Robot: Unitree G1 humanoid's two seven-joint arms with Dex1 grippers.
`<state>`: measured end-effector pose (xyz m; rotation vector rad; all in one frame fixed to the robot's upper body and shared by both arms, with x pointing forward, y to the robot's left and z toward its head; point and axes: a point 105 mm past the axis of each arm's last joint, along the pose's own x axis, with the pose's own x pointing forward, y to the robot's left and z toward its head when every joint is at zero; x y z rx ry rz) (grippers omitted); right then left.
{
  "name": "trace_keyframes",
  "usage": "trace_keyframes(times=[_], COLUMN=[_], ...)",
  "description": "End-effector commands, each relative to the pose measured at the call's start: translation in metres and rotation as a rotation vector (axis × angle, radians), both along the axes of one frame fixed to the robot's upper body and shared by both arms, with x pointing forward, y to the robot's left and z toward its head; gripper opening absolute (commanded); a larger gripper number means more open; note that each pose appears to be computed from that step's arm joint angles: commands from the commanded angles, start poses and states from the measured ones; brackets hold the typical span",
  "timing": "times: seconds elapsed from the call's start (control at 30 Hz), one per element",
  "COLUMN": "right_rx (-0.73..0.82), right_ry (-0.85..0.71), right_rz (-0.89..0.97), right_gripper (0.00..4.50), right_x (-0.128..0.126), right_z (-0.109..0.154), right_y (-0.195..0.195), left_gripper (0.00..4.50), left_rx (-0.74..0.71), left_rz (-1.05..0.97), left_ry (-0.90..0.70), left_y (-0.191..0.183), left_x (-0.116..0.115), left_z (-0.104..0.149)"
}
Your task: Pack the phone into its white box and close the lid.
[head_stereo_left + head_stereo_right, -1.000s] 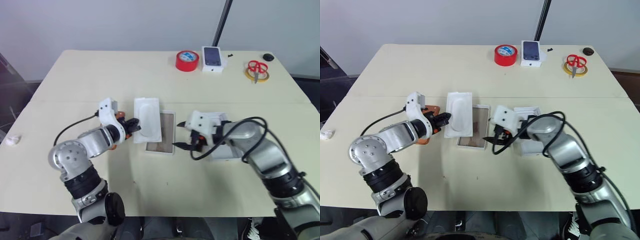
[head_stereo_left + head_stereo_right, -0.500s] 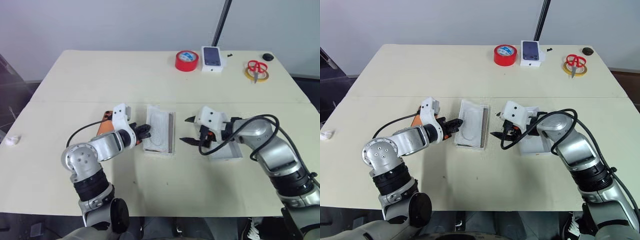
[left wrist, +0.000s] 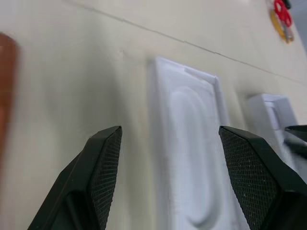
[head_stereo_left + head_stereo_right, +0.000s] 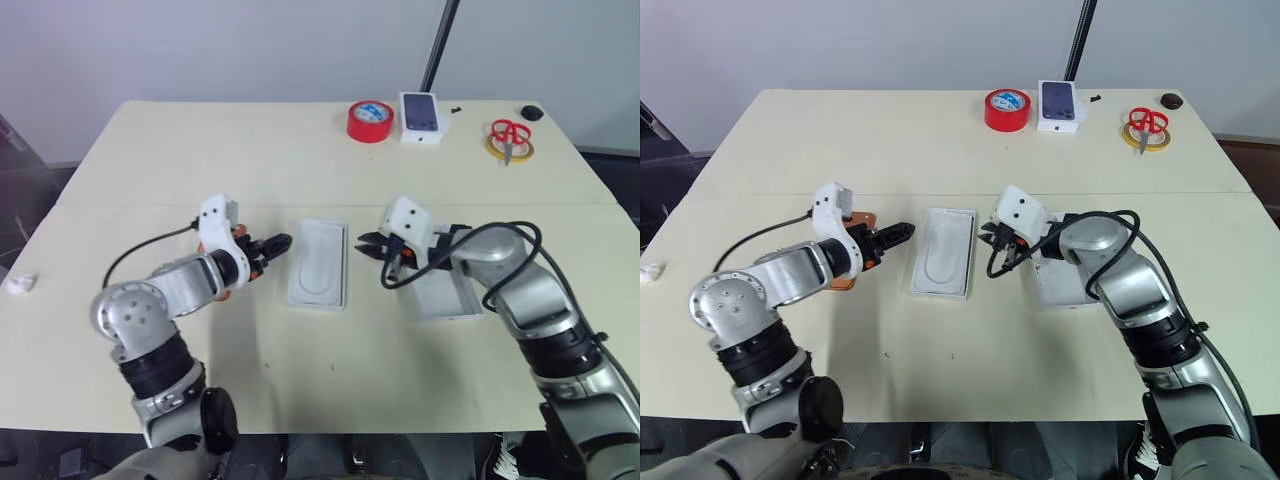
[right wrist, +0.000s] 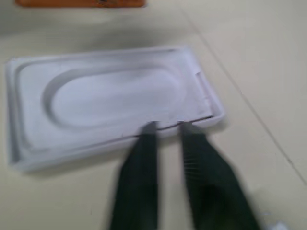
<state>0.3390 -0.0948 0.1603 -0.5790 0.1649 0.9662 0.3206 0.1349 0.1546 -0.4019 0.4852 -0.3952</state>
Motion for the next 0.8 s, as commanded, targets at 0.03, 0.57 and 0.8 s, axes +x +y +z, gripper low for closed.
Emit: trace_keyframes(times=[0.03, 0.57, 0.8], right_rx=[0.017, -0.025, -0.124], right_ry=[-0.031, -0.07, -0.122], right_rz=[0.0, -0.143, -0.207], right_gripper=[0.05, 0.05, 0.05], right_x=[0.005, 0.044, 0.054], right_z=[0.007, -0.02, -0.031], right_y=[0.02, 0.085, 0.071], left_gripper=[3.38, 3.38, 3.38], left_rx=[0.119, 0.439, 0.418], left_rz=[-0.021, -0.471, -0.437], left_ry=[-0.122, -0.452, -0.445], left_y=[0.016, 0.04, 0.041], left_x=[-0.004, -0.081, -0.087], left_z=[0.013, 0.001, -0.008])
